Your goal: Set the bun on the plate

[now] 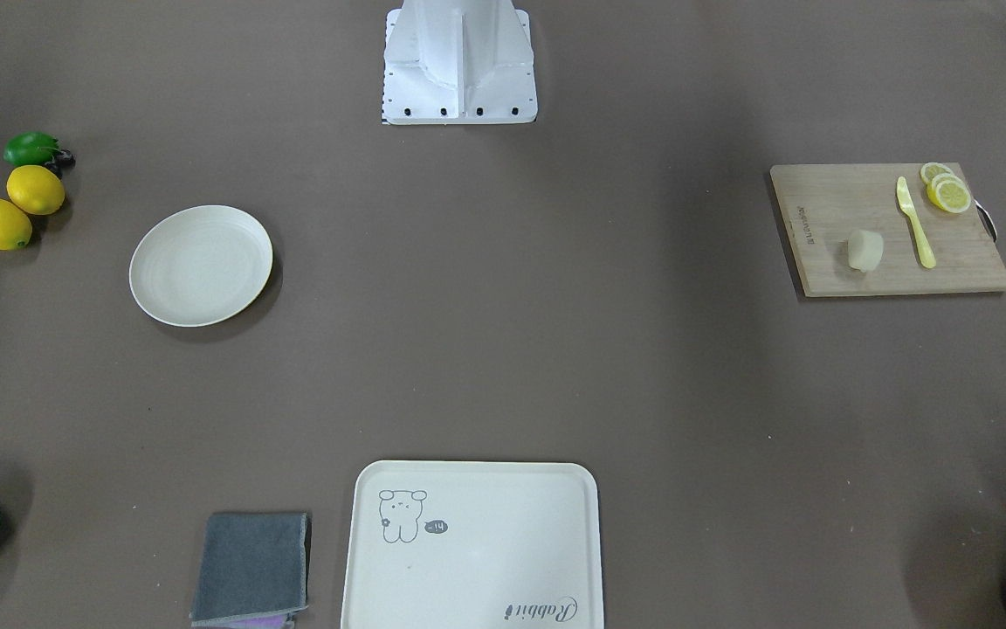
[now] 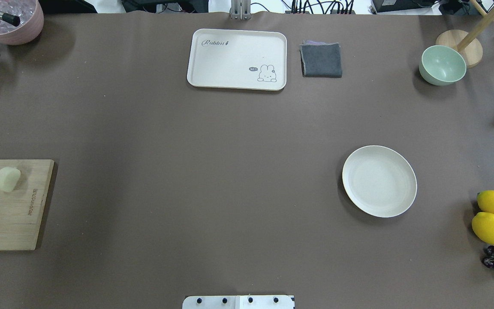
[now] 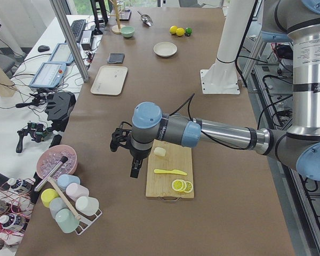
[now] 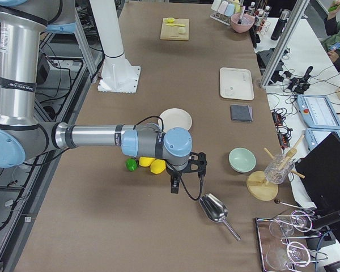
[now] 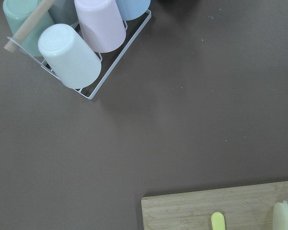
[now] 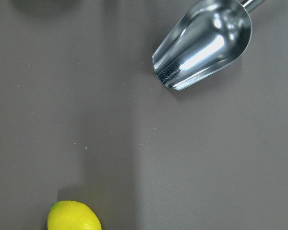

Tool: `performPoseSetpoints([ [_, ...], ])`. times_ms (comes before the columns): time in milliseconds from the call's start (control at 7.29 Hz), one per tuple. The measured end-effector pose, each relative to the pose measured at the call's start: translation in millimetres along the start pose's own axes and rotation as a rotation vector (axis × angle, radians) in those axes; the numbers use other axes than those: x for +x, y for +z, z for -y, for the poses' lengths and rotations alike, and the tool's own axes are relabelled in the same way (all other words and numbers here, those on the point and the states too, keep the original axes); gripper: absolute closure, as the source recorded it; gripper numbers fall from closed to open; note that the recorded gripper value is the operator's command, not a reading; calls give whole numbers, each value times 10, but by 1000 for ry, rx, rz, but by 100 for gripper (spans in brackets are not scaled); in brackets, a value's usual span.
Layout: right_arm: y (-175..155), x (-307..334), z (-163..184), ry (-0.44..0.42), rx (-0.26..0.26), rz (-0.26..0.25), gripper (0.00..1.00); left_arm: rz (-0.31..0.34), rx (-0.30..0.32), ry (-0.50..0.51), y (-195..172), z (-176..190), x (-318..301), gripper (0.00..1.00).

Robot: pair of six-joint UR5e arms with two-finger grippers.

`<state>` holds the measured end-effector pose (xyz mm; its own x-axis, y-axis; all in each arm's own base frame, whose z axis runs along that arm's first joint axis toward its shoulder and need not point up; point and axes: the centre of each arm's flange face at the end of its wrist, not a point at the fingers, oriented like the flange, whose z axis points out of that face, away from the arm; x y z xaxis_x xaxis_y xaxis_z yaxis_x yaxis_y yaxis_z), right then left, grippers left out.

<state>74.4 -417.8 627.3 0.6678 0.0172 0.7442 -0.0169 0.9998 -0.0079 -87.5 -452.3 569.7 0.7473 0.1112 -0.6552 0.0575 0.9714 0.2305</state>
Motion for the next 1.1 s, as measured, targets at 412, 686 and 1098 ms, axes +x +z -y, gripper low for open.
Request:
performPoseSetpoints([
  [412,-5,-6,8,0,1,1,0,0,-2,-2,3,4,-3,2],
  [686,-8,-11,9,-2,2,2,0,1,-5,-7,14,-21,-21,2],
  [1098,-25,-31,11,-9,6,3,0,2,-10,-10,36,-30,-35,2],
])
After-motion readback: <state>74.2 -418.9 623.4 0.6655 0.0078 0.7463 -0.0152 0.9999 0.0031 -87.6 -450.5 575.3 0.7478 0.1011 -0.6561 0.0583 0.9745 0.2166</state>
